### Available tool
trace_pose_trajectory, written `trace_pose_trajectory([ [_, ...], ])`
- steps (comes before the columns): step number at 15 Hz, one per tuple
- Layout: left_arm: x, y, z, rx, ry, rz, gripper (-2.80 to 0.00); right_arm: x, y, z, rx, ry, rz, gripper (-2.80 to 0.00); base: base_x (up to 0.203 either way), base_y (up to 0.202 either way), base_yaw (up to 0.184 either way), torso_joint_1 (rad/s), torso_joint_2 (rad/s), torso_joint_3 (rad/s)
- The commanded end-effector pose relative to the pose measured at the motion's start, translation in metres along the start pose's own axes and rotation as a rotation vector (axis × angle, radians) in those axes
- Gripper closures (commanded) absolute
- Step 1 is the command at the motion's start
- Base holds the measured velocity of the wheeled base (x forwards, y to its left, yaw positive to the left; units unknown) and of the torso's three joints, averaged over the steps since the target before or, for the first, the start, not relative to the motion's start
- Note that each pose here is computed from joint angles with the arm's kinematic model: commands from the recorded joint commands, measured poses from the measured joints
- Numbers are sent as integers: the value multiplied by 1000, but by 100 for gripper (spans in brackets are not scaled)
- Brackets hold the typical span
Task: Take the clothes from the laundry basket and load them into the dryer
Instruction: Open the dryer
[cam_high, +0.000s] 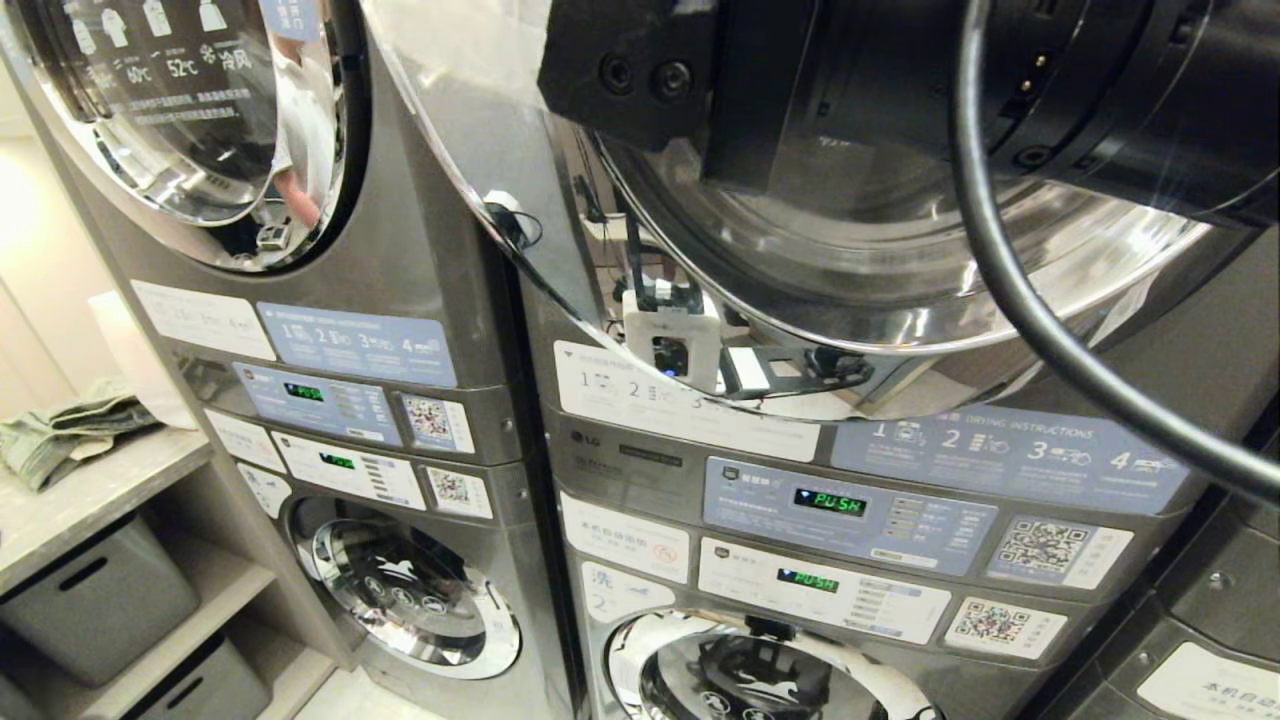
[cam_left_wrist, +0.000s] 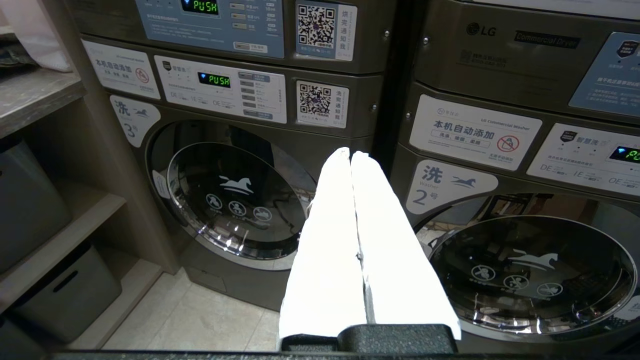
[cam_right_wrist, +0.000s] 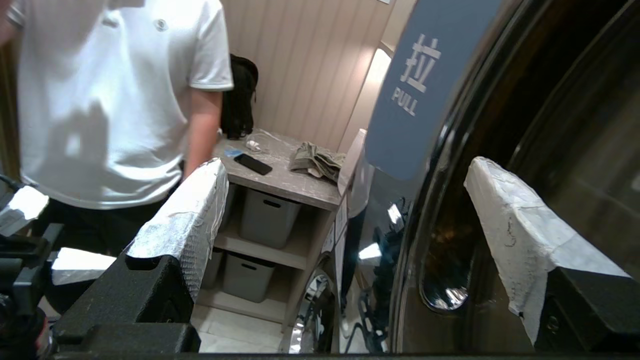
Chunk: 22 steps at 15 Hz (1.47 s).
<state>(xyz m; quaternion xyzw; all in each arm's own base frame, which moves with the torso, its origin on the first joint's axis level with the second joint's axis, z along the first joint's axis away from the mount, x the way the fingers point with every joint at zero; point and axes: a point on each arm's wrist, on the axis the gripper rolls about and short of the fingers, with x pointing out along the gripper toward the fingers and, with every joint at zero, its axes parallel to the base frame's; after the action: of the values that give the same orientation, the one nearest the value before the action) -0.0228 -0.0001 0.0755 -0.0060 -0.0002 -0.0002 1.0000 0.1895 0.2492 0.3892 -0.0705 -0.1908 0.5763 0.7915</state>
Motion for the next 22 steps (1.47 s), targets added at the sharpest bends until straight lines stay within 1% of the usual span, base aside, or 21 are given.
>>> trace_pose_trajectory([
  [1,0,0,0,0,1,0,0,1,-2,-4,1,10,-4,-280,0,0,0,0,0,0],
  [4,0,0,0,0,0,0,0,9,-3,-15,10,32,5,-280,0,0,0,0,0,0],
  [7,0,0,0,0,2,0,0,11,-2,-19,15,38,16,-280,0,0,0,0,0,0],
  [8,0,0,0,0,0,0,0,10,-1,-18,17,33,34,-280,0,0,0,0,0,0],
  [11,0,0,0,-1,-1,0,0,2,4,-14,26,14,133,-280,0,0,0,0,0,0],
  [13,0,0,0,0,1,0,0,-8,9,-10,32,-2,212,-280,0,0,0,0,0,0],
  [17,0,0,0,0,0,0,0,-33,21,-5,48,-12,342,-280,0,0,0,0,0,0],
  [18,0,0,0,0,1,0,0,-41,24,-3,47,-15,359,-280,0,0,0,0,0,0],
  [22,0,0,0,0,-1,0,0,-70,36,3,49,-11,370,-280,0,0,0,0,0,0],
])
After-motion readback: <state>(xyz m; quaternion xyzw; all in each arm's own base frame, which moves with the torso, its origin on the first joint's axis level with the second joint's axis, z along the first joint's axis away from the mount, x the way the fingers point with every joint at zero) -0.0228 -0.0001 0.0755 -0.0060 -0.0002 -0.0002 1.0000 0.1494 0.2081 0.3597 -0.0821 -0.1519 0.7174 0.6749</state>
